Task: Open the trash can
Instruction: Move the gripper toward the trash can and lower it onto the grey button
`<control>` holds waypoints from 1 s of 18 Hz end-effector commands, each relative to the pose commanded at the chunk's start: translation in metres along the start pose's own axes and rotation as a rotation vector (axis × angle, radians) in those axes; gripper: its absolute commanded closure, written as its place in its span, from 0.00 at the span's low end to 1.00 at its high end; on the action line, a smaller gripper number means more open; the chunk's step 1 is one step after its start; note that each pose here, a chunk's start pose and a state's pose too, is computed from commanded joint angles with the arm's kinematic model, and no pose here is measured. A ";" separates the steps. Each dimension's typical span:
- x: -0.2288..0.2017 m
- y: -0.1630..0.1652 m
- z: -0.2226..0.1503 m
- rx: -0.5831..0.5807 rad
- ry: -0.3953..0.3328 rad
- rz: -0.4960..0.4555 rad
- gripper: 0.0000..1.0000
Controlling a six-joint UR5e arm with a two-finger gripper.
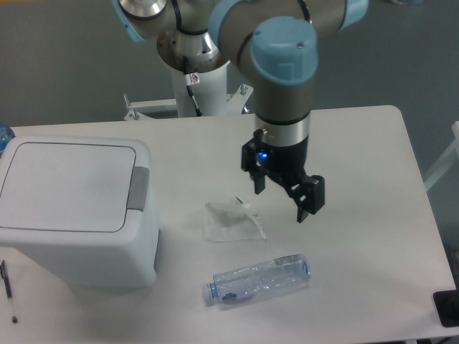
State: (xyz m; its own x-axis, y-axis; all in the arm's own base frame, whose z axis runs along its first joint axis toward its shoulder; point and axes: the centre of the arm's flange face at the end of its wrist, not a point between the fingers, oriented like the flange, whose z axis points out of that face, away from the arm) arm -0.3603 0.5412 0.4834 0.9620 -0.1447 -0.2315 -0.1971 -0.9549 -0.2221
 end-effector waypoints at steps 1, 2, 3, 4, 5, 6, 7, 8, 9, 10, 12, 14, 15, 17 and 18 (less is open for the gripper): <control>0.007 -0.008 -0.003 0.004 -0.002 -0.021 0.00; 0.012 -0.013 -0.004 0.005 0.000 -0.046 0.00; 0.018 -0.017 -0.006 0.005 0.008 -0.077 0.00; 0.026 -0.026 -0.009 0.002 0.021 -0.094 0.00; 0.031 -0.031 -0.014 -0.004 0.033 -0.101 0.00; 0.031 -0.033 -0.018 -0.010 0.044 -0.107 0.00; 0.033 -0.034 -0.019 -0.018 0.057 -0.127 0.00; 0.038 -0.038 -0.020 -0.012 0.070 -0.153 0.00; 0.045 -0.043 -0.021 0.009 0.092 -0.160 0.00; 0.051 -0.050 -0.027 0.038 0.111 -0.163 0.00; 0.056 -0.054 -0.029 0.034 0.137 -0.174 0.00; 0.065 -0.058 -0.029 0.023 0.162 -0.203 0.00; 0.074 -0.063 -0.029 0.025 0.180 -0.204 0.00; 0.078 -0.063 -0.027 0.015 0.213 -0.232 0.00; 0.079 -0.063 -0.027 0.015 0.225 -0.270 0.00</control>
State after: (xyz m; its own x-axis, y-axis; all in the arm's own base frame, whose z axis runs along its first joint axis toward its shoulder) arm -0.2669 0.5832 0.5048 0.9971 0.0572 0.0511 0.0686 -0.9629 -0.2610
